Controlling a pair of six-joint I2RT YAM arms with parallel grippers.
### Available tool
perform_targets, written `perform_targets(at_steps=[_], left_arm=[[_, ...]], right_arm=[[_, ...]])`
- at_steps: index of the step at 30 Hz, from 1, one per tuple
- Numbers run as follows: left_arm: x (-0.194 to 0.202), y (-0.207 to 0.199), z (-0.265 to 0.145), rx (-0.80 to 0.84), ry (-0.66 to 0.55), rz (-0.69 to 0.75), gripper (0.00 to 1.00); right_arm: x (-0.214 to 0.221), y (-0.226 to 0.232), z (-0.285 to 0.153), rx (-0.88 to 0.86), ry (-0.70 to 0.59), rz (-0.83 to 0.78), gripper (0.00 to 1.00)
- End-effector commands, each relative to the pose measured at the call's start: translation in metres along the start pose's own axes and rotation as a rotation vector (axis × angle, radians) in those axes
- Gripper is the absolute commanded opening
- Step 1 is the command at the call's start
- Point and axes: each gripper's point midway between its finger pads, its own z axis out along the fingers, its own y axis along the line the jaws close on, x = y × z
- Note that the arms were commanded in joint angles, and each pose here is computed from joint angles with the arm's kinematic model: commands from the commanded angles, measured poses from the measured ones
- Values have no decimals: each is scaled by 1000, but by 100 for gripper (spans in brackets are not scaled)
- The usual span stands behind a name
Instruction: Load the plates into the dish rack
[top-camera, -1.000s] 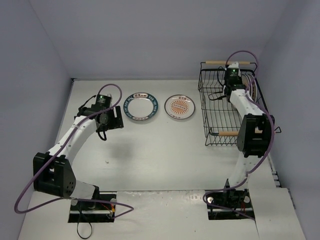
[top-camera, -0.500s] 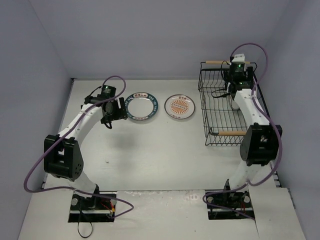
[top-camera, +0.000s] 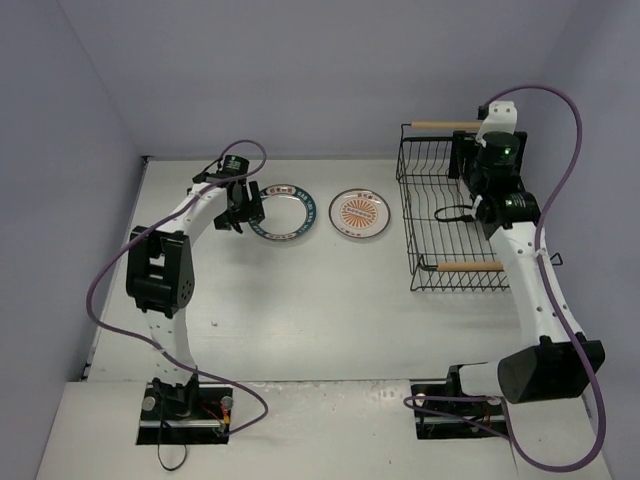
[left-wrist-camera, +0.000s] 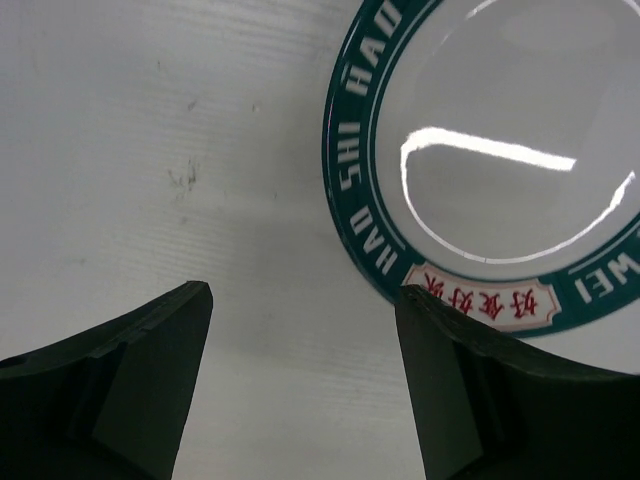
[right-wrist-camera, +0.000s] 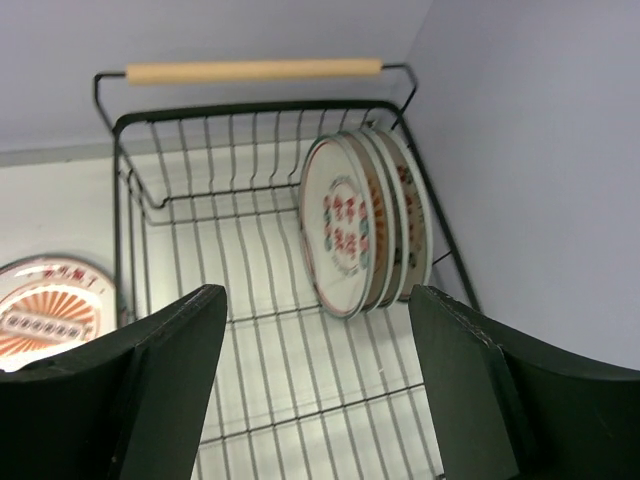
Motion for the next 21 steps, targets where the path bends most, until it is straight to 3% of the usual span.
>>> perform_targets(at_steps=[1, 4, 11, 14, 18, 21], left_arm=[[-39, -7, 0, -26, -93, -14, 74], [-45, -12, 16, -36, -79, -15, 73], [-53, -17, 37, -55, -63, -12, 55], [-56, -18, 38, -54, -68, -11, 40], [-58, -19, 31, -48, -81, 3, 12], [-56, -17, 24, -47, -84, 13, 5]], right_arm=[[10, 22, -8, -96, 2, 69, 75], [24, 34, -13, -141, 26, 80, 75], [40, 52, -19, -192, 52, 79, 75], [41, 55, -20, -204, 54, 76, 75], [42, 61, -21, -228, 55, 74, 75], [44, 63, -21, -239, 61, 73, 75]])
